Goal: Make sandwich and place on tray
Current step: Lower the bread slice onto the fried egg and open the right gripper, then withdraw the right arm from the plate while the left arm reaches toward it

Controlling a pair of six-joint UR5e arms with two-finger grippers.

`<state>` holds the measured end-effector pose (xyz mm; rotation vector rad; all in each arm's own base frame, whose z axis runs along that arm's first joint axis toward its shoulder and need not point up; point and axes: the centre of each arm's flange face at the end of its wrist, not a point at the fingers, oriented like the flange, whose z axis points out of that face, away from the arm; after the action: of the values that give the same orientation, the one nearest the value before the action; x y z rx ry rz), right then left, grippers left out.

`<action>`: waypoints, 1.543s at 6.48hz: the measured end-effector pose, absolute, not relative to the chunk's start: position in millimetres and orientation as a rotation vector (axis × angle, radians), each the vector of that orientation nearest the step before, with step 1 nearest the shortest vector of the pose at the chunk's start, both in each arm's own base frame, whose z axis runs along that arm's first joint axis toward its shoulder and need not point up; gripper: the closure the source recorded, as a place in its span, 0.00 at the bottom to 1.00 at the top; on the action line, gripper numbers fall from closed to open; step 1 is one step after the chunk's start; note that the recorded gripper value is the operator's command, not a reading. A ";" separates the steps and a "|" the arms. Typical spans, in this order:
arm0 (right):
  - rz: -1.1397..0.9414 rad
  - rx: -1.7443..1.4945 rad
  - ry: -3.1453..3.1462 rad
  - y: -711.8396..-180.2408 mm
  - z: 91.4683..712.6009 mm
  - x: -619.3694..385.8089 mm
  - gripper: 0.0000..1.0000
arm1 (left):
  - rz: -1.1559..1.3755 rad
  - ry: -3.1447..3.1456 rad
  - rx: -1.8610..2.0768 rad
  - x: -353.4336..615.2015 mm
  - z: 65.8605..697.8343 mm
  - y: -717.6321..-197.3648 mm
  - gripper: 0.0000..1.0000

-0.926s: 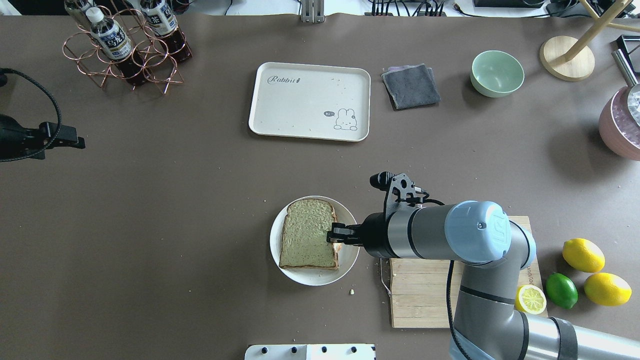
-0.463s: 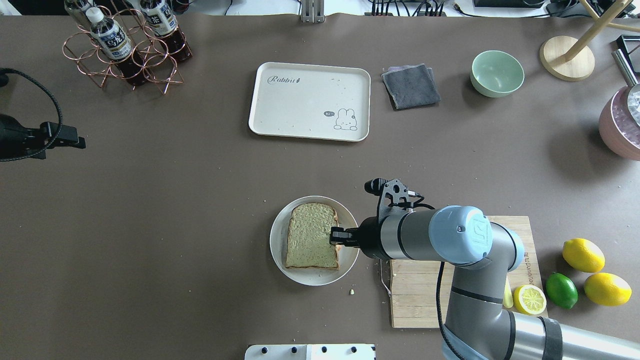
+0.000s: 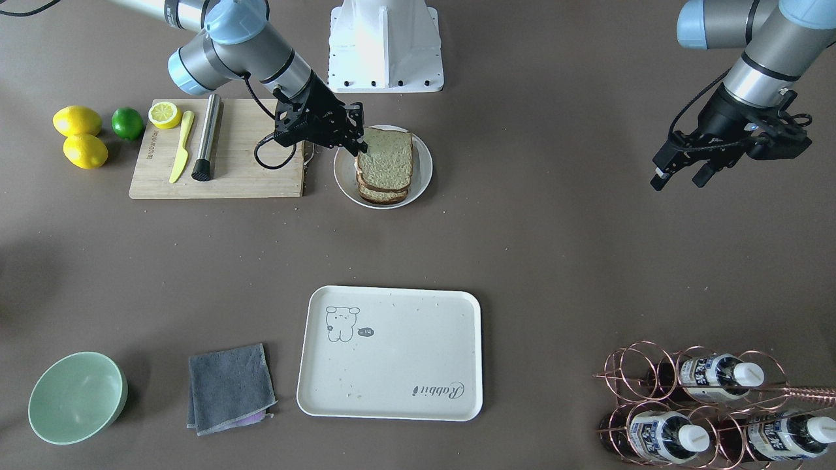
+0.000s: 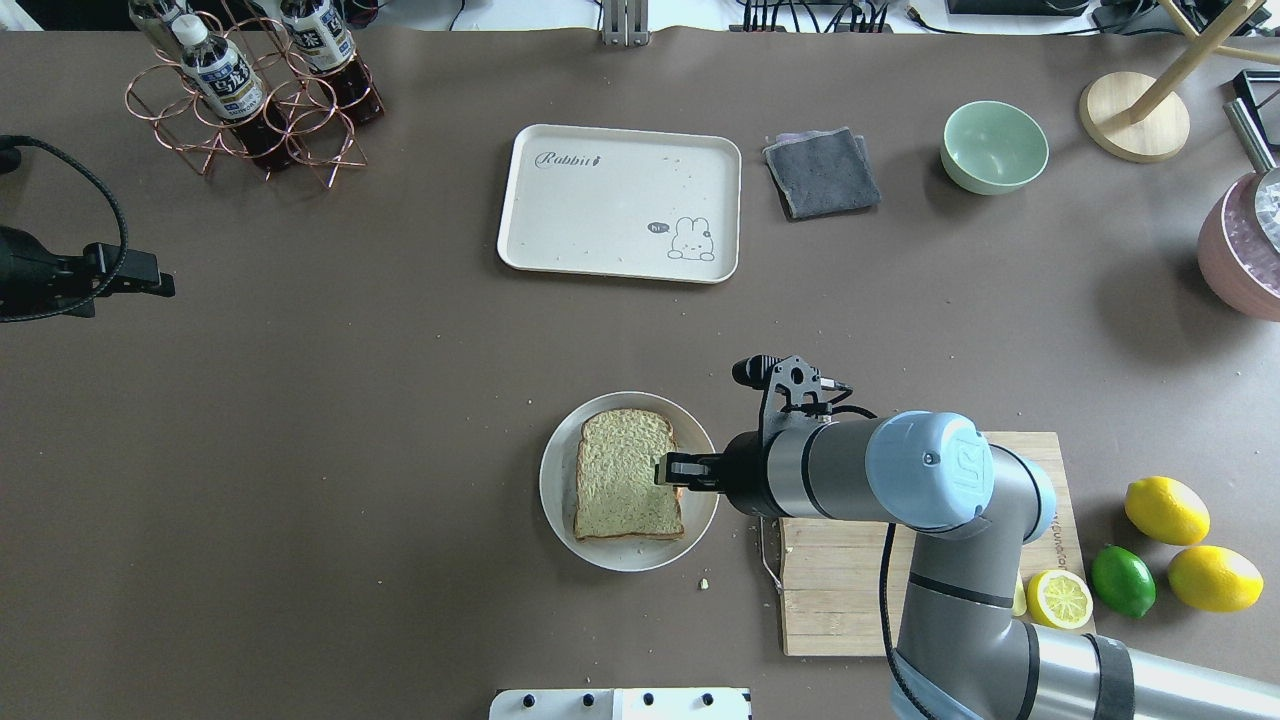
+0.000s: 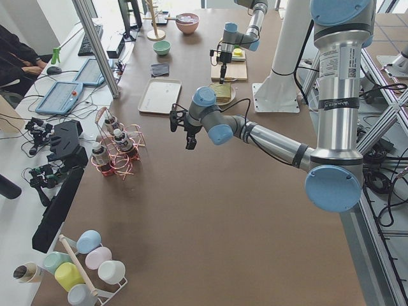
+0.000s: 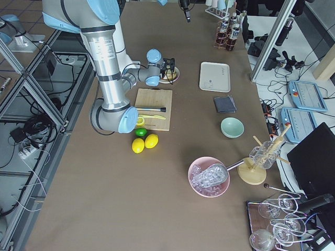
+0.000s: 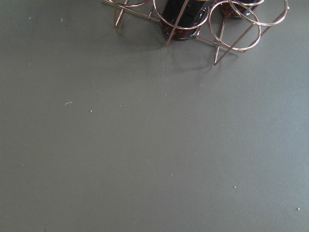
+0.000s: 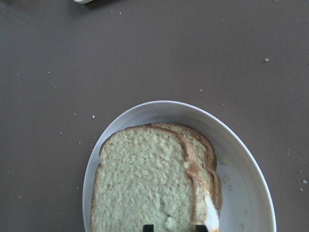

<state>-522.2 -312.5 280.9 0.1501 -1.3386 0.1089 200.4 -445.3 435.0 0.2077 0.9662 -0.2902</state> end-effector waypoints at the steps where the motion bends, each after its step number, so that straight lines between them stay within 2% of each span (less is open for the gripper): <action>1: 0.113 0.158 -1.347 -316.5 277.5 -513.3 0.00 | -0.289 0.969 0.212 200.8 432.8 -445.3 0.03; 4: 0.121 0.116 -1.367 -362.0 275.8 -449.8 0.00 | -0.308 1.029 0.205 220.4 400.2 -450.2 0.03; 7: 0.197 0.020 -1.310 -412.6 341.3 -314.3 0.00 | -0.352 1.128 0.122 315.6 324.1 -434.1 0.03; 9: 0.209 0.007 -1.265 -421.9 389.7 -238.9 0.00 | -0.356 1.125 0.129 388.3 283.9 -402.9 0.03; 10: 0.189 0.012 -1.246 -419.2 412.0 -211.2 0.00 | -0.349 1.118 0.142 410.7 278.7 -386.0 0.07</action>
<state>-211.2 -419.2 412.0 0.0116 -1.2463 0.1894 410.7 -386.0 278.7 0.1417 1.1181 -0.3493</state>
